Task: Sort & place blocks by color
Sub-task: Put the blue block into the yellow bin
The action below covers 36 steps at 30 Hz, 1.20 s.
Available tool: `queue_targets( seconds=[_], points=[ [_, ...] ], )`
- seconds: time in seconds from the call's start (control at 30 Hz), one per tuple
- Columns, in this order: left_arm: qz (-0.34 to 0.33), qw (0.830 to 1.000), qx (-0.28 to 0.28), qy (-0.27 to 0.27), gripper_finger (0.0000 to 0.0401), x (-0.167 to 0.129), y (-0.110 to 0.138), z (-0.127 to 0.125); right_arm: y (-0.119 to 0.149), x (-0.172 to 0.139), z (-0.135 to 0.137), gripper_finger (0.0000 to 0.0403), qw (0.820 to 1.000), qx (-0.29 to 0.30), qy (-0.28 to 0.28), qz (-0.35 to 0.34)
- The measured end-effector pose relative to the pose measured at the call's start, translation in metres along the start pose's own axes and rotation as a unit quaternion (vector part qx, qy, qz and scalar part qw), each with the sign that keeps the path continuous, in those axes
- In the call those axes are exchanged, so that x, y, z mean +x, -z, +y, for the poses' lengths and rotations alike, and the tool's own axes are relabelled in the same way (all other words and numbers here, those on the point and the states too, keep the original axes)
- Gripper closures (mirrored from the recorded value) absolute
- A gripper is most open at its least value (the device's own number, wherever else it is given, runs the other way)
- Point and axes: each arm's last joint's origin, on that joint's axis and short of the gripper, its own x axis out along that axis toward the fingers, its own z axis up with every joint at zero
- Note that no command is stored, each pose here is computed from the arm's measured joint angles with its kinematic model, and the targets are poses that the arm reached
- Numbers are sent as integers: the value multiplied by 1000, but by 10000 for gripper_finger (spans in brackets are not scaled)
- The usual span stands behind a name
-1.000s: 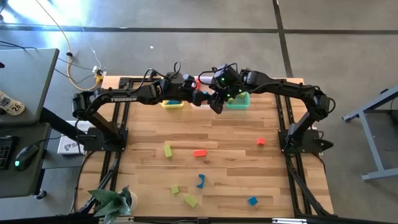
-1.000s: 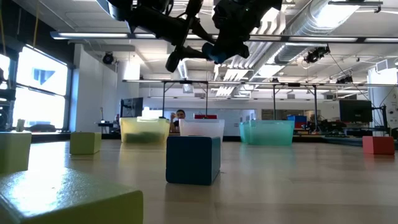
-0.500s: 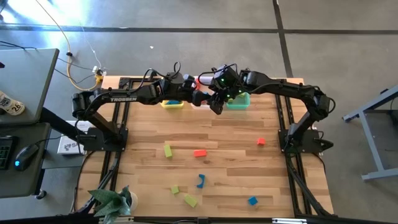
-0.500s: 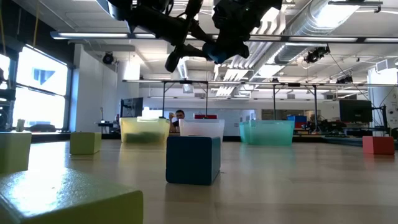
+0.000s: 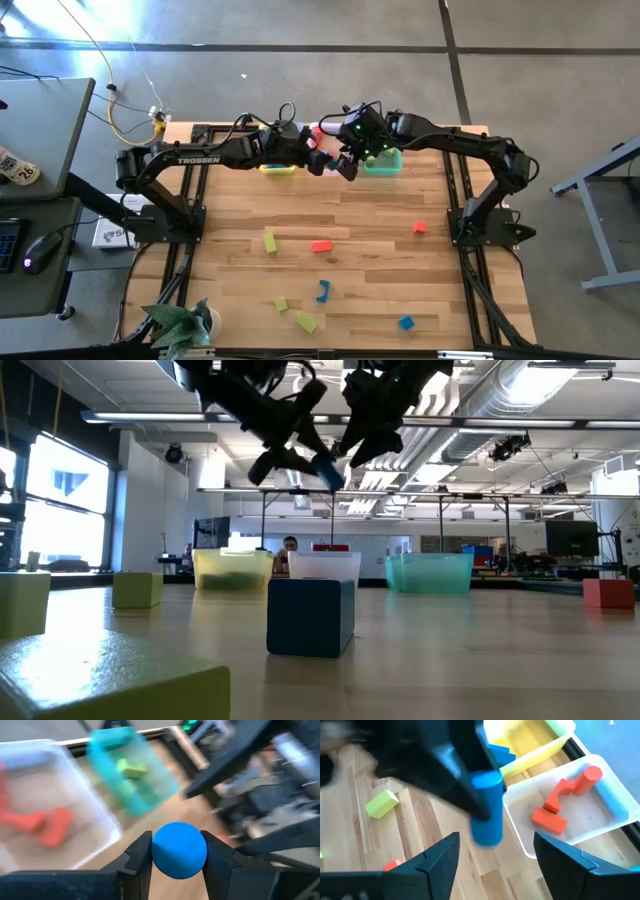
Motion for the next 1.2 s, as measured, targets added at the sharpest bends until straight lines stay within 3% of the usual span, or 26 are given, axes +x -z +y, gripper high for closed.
queue_targets(
  seconds=[0.3,0.53,0.8,1.2],
  points=[
    [6,978,28,-206,296,-5,6,33,1,0,0,158,1000,-3,0,4],
    [21,949,22,-312,296,-13,0,63,1,0,0,158,1000,-2,0,4],
    [36,933,5,-357,293,-15,-10,92,1,0,0,158,1000,-12,-1,4],
    [94,930,-24,-354,254,7,-1,117,2,0,0,158,1000,-19,0,11]
  ],
)
